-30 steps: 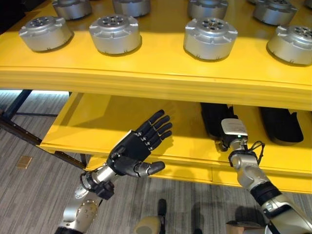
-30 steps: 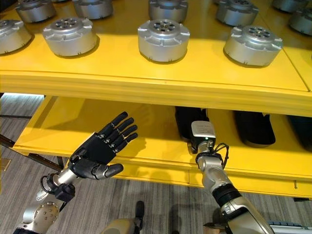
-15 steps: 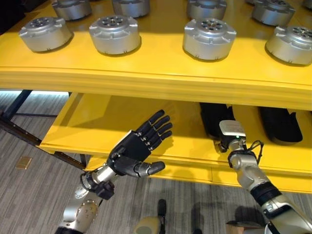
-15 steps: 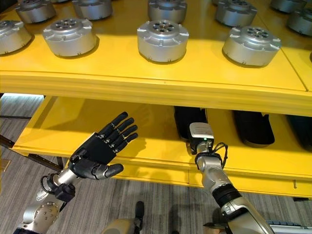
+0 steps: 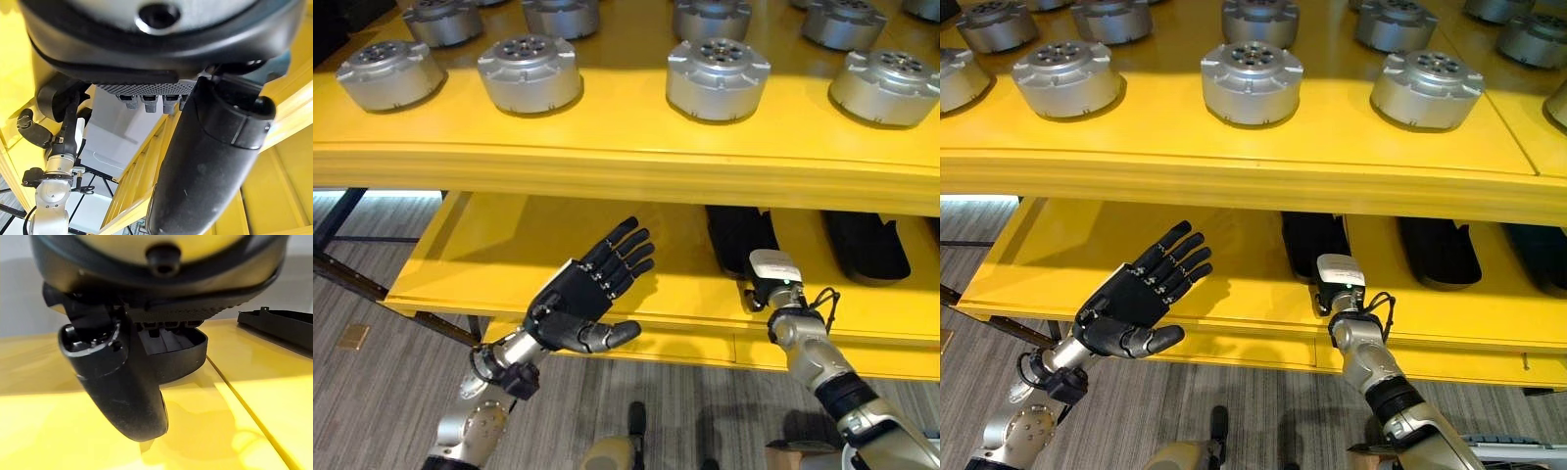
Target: Move parts from the plastic box to the shelf.
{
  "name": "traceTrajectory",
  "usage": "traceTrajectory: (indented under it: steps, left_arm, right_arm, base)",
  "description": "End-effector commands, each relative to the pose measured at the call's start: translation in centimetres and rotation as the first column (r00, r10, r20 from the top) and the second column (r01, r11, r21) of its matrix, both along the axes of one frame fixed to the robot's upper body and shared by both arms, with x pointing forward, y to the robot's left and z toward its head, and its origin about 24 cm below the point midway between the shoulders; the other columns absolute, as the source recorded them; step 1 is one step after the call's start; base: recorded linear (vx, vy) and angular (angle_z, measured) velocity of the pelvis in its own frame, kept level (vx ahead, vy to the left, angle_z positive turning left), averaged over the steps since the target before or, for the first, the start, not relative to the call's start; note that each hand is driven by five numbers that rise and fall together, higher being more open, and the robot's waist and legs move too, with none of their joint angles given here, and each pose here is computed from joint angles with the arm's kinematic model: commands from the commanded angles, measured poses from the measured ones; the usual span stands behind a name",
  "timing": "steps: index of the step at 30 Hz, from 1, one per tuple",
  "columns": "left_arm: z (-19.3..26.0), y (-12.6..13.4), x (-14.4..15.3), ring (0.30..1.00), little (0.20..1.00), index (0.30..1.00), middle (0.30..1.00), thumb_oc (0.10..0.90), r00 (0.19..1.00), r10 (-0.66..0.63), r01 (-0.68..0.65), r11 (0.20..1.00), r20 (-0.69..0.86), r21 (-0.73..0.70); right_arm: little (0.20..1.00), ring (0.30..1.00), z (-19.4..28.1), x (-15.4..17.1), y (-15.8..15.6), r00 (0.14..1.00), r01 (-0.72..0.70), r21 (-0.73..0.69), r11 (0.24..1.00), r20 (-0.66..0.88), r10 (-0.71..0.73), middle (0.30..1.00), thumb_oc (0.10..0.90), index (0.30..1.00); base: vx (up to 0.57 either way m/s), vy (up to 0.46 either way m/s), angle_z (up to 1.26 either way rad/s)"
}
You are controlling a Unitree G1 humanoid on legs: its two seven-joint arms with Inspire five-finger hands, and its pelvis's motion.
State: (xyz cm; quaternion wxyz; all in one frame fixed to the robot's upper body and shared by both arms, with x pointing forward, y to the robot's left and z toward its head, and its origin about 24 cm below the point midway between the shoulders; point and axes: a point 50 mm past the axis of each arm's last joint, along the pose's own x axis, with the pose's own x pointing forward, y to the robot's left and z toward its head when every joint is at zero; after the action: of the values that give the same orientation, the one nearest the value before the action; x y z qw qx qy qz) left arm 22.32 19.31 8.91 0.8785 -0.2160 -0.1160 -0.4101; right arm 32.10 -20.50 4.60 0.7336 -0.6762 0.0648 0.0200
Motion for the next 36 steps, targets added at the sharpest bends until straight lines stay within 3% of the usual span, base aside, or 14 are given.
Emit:
traceTrajectory:
  steps: [1, 9, 17, 36]
  left_arm:
    - [3.6, -0.8, -0.3, 1.0, 1.0, 1.0, 1.0, 0.9, 0.972, -0.03, 0.047, 0.997, 0.232, -0.068]
    - [3.6, -1.0, -0.3, 1.0, 1.0, 1.0, 1.0, 0.9, 0.972, -0.036, 0.055, 0.996, 0.23, -0.074]
    - [3.5, -1.3, -0.2, 1.0, 1.0, 1.0, 1.0, 0.9, 0.973, -0.056, 0.074, 0.994, 0.225, -0.075]
    - [3.3, -1.5, -0.3, 1.0, 1.0, 1.0, 1.0, 0.9, 0.973, -0.073, 0.09, 0.993, 0.22, -0.07]
  right_arm:
    - [1.0, 1.0, 4.3, 1.2, 1.6, 0.974, -0.091, -0.006, 0.996, 0.207, 0.09, 1.0, 0.9, 1.0]
    - [1.0, 1.0, 4.2, 1.3, 2.4, 0.961, -0.132, 0.005, 0.991, 0.247, 0.127, 1.0, 0.9, 1.0]
    - [1.0, 1.0, 4.0, 1.4, 4.3, 0.953, -0.223, -0.006, 0.975, 0.21, 0.219, 1.0, 0.9, 1.0]
    - [1.0, 1.0, 3.1, 1.3, 5.9, 0.95, -0.277, 0.032, 0.96, 0.157, 0.269, 1.0, 0.9, 1.0]
  base:
    - [0.0, 0.0, 0.0]
    - [0.0, 0.0, 0.0]
    - [0.0, 0.0, 0.0]
    - [0.0, 0.0, 0.0]
